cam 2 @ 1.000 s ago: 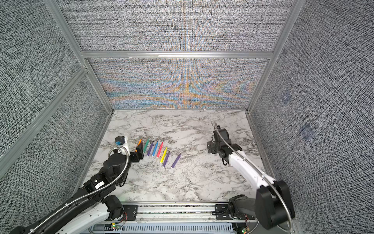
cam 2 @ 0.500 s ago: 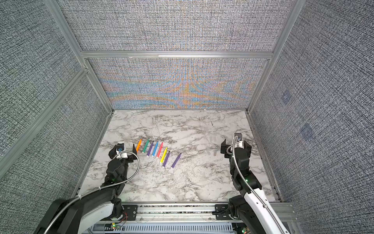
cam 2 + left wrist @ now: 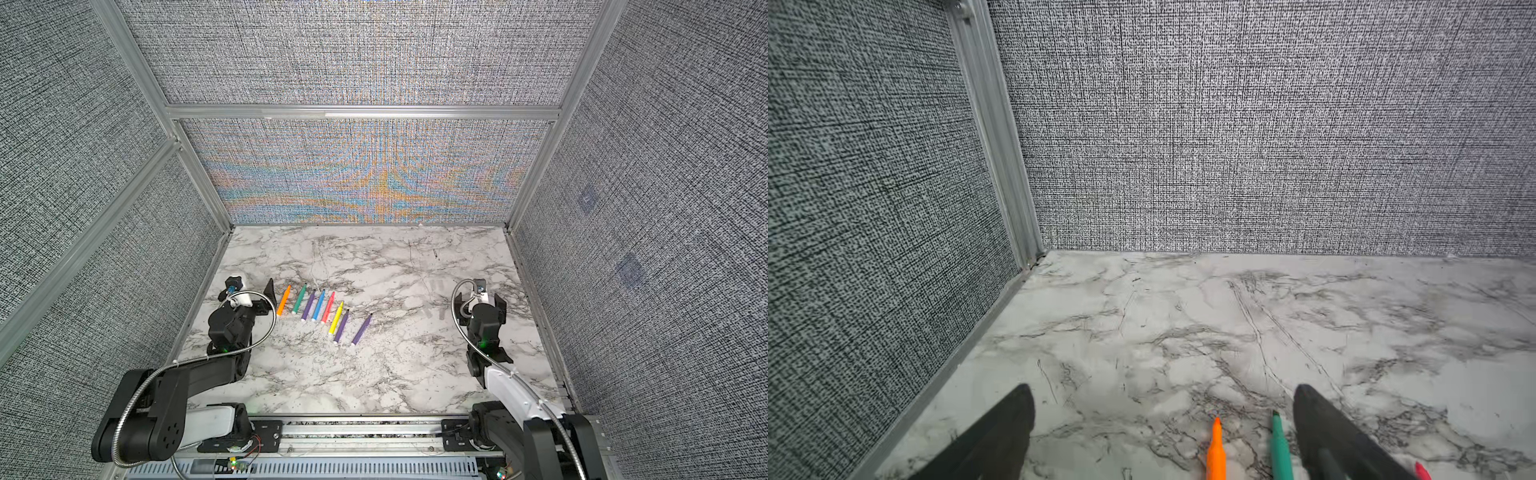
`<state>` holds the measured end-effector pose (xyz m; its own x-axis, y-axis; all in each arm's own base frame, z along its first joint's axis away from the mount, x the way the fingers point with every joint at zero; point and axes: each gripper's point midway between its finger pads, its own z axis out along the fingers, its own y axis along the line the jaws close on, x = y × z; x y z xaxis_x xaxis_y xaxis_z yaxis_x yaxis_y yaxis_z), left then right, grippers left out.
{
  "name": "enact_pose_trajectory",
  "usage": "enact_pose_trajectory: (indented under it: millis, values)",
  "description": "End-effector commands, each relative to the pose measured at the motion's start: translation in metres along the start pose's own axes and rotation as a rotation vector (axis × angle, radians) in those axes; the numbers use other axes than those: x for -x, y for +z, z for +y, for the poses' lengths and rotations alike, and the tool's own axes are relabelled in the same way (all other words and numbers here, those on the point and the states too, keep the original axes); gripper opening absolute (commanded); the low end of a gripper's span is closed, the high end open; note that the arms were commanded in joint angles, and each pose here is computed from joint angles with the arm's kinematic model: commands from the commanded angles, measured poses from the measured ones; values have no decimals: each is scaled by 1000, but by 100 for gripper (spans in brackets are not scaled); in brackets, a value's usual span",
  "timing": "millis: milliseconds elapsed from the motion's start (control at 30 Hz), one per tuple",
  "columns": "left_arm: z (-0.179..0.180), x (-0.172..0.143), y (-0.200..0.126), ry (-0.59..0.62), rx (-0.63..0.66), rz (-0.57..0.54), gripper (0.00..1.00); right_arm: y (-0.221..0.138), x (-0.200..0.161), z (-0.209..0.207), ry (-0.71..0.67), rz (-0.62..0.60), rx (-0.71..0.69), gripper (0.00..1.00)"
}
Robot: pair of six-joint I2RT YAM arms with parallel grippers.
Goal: Remove pen caps from pens
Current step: Reset both arms
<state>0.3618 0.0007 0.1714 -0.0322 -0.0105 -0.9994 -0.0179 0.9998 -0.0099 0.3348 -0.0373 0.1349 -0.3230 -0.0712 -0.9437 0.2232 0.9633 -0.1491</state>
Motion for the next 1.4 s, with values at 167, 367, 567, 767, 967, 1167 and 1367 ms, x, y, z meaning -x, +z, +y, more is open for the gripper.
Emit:
enact_pose_trajectory:
  millis: [167,367,567,767,967,1167,1367]
  values:
    - [-5,5,0,-7,-28,-19,97,16,6,34,60,-103,215,95]
    - [-5,5,-1,-7,-28,-19,97,37,-7,54,-22,-139,232,94]
    - [-5,5,0,-5,-28,-18,97,51,-16,49,7,-13,246,94]
    - [-5,5,0,-5,-30,-19,97,49,-12,56,-14,-25,282,99]
    - [-5,5,-1,-5,-32,-19,97,47,-13,54,-6,-43,269,99]
    - [-6,5,0,0,-38,-16,97,42,-14,50,19,-72,270,99]
    - [-7,6,0,-2,-39,-20,97,47,-13,56,1,-43,303,99]
